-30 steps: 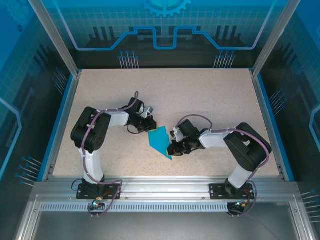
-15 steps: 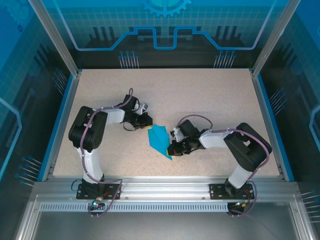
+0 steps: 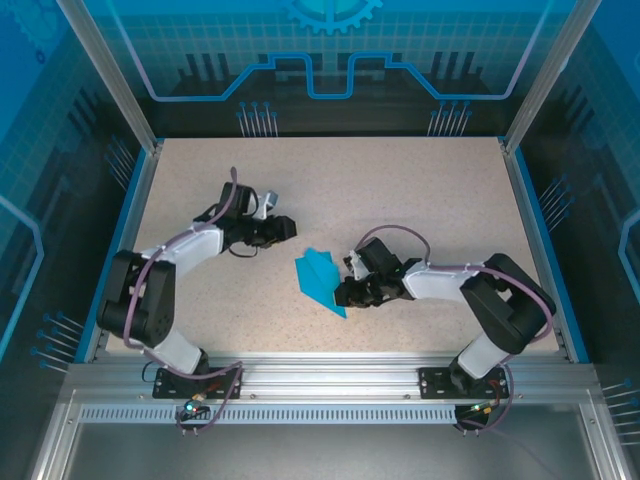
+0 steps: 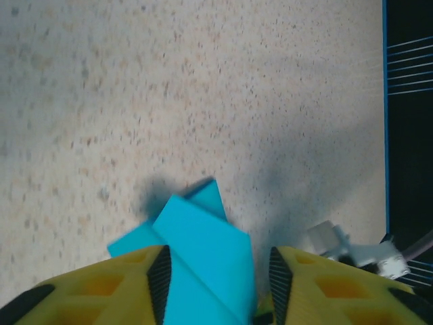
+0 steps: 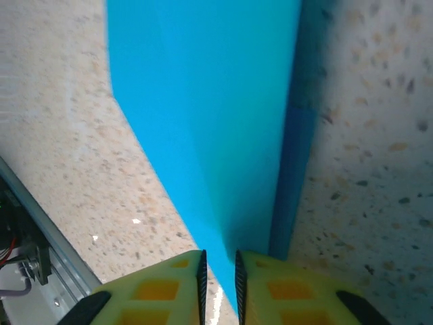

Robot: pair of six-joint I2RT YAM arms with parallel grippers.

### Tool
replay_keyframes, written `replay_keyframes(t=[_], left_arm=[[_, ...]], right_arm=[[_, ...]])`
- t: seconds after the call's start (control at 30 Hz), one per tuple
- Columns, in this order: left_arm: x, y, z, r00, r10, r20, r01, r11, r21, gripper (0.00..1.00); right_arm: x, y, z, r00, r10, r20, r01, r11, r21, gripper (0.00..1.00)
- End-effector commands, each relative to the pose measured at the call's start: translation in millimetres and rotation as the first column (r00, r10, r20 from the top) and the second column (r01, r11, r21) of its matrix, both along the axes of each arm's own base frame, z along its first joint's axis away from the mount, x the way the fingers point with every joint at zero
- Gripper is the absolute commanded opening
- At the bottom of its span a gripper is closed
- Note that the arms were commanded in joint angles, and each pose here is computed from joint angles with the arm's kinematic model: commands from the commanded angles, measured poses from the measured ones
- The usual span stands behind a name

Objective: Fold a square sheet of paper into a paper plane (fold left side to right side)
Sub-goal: Fourth fold the wing at the center of the table, then turn over the paper at the center of the table.

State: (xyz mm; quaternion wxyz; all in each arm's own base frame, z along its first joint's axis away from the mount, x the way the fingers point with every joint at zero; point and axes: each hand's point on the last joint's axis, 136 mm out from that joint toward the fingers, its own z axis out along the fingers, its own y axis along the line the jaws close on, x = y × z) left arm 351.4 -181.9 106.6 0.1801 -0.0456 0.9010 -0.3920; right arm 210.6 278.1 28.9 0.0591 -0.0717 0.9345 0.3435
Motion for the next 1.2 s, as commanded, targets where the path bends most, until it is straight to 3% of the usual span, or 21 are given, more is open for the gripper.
replay_keyframes(t=[0.0,0.27,0.67,1.17], left_arm=[[-26,-4,-6,0.998,0.021,-0.067,-0.024,0.999,-0.048,0.50],[-60,-30,-25,0.987,-0.011,-0.157,-0.006,0.994,-0.107,0.52],[-50,-64,-51,0.975,-0.067,-0.209,0.049,0.994,-0.094,0.53],[-39,-89,-77,0.958,-0.117,-0.261,0.096,0.991,-0.092,0.50]], right_arm=[[20,7,39,0.991,-0.028,0.129,0.021,0.998,0.058,0.27],[41,-23,98,0.932,-0.125,0.341,0.108,0.992,0.067,0.47],[20,-70,128,0.859,-0.254,0.444,0.223,0.967,0.122,0.68],[3,-91,139,0.830,-0.305,0.467,0.256,0.952,0.166,0.71]])
